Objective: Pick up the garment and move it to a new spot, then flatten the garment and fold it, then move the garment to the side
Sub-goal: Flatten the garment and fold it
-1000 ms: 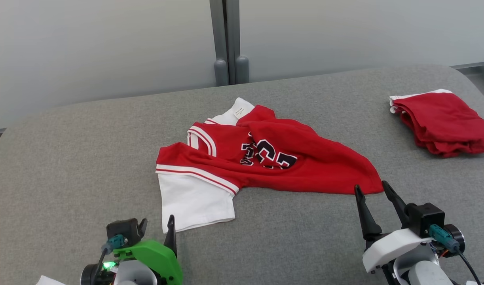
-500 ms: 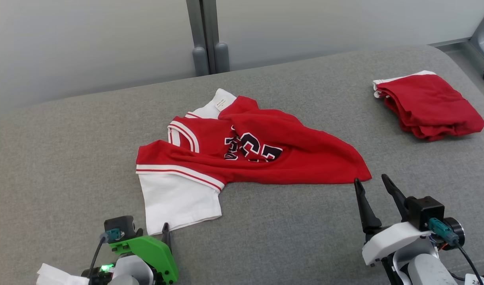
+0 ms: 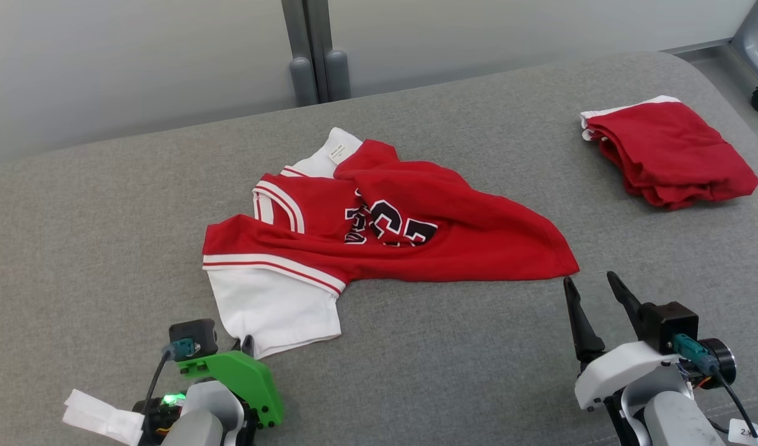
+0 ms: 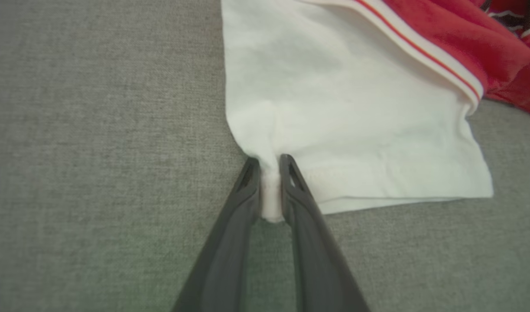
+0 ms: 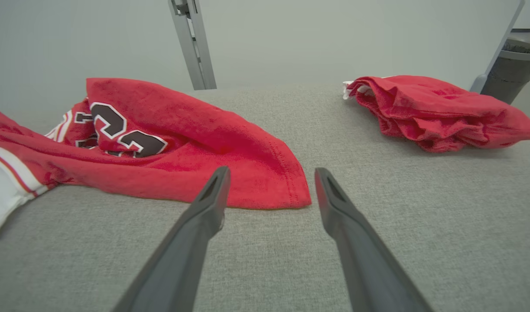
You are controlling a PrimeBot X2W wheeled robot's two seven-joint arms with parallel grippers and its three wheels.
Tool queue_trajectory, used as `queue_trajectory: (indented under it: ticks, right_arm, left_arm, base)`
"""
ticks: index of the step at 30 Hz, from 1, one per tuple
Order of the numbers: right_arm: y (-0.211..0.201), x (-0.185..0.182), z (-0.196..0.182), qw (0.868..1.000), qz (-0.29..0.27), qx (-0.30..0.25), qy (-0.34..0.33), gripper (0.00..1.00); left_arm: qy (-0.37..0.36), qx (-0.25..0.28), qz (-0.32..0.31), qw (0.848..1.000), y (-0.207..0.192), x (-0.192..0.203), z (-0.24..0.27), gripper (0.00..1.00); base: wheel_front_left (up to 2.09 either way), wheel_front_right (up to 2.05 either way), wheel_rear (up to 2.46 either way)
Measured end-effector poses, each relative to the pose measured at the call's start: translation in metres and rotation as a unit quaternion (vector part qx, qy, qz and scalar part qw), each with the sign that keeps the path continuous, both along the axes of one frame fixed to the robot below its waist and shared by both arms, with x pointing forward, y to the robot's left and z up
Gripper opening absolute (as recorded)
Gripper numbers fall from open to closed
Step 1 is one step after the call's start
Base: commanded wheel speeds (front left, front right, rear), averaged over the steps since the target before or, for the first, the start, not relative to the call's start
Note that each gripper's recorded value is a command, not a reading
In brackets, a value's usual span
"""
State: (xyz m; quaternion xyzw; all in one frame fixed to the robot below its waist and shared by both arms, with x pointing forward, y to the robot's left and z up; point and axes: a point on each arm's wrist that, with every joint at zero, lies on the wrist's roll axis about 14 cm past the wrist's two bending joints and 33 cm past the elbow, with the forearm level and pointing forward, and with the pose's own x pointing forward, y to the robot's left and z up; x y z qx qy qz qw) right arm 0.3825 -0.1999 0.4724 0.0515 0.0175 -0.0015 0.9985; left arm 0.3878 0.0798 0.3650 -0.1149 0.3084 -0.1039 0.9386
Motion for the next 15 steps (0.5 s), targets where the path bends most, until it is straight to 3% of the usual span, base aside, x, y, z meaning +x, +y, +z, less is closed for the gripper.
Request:
queue_trajectory:
  ticks: [15]
  right_arm:
    - [-0.026, 0.039, -0.035, 0.99, -0.025, -0.046, 0.13, 1.0]
  left_arm:
    - [-0.102, -0.027, 0.024, 0.994, 0.005, 0.025, 0.05, 0.0]
  base:
    - [0.0, 0.0, 0.0]
